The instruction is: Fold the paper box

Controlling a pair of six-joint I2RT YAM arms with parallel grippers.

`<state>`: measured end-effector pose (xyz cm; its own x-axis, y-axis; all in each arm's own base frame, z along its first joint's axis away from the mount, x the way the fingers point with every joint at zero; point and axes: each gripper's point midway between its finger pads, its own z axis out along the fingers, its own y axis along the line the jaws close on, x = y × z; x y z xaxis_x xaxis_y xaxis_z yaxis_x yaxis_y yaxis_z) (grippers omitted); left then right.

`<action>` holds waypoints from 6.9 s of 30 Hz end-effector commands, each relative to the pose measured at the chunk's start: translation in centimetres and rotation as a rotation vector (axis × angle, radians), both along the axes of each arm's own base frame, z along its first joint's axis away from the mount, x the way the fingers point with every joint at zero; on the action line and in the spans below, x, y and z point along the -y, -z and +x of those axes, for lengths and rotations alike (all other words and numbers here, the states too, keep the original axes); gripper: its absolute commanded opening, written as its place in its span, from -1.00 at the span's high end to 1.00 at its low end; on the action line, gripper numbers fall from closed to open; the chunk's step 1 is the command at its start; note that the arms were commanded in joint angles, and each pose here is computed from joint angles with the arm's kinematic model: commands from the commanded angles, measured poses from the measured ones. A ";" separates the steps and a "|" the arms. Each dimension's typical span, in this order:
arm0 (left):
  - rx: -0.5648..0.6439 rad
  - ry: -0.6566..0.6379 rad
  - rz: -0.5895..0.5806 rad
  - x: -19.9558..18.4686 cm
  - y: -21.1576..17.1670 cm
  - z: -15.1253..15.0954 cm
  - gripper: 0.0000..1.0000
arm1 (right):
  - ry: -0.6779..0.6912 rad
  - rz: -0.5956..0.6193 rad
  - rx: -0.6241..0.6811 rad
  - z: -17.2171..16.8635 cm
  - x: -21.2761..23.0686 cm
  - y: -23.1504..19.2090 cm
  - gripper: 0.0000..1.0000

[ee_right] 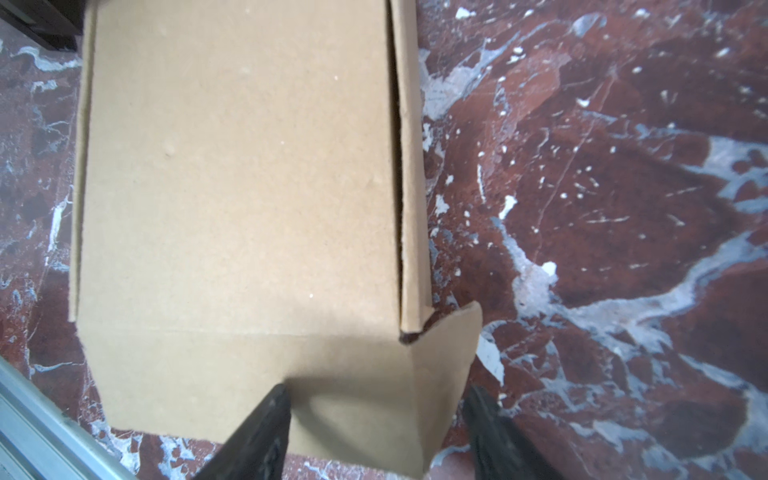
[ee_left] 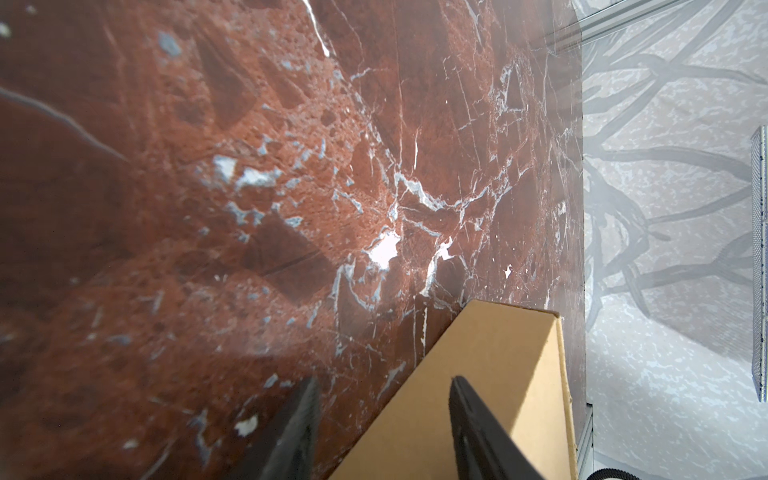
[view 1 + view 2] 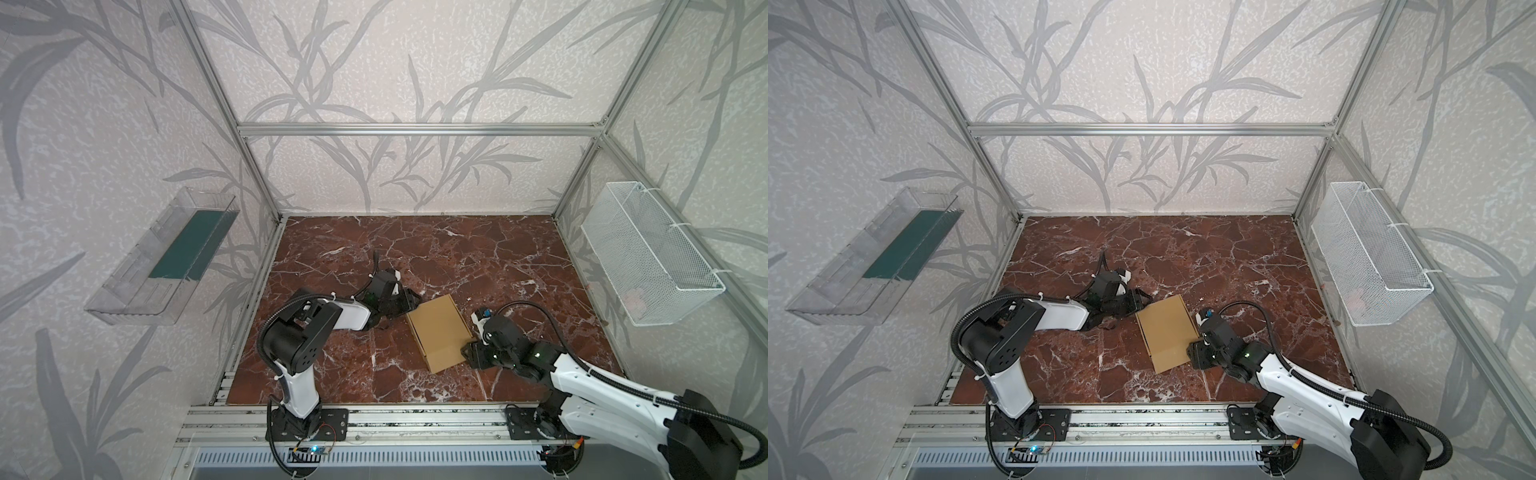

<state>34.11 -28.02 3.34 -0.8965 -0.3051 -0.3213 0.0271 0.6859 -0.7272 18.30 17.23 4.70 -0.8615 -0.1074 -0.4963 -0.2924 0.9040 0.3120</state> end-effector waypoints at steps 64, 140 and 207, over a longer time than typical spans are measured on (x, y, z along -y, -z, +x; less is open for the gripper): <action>-0.253 -0.002 0.029 -1.3 7.7 -6.1 -0.17 | 0.009 0.123 -0.058 0.4 -1.4 0.8 0.00; -0.270 0.021 -0.002 -0.7 7.7 -6.9 -0.24 | 0.133 0.032 0.021 -0.8 3.3 -0.9 -0.31; -0.287 0.031 -0.024 -0.3 8.5 -7.3 -0.24 | 0.258 0.103 0.009 1.0 2.5 3.0 -0.19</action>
<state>32.59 -30.47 3.38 -0.9022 -0.3342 -0.2726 0.0676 0.5148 -0.8547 19.35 14.91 2.58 -0.8491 0.1601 -0.5033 -0.0685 0.9115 0.4056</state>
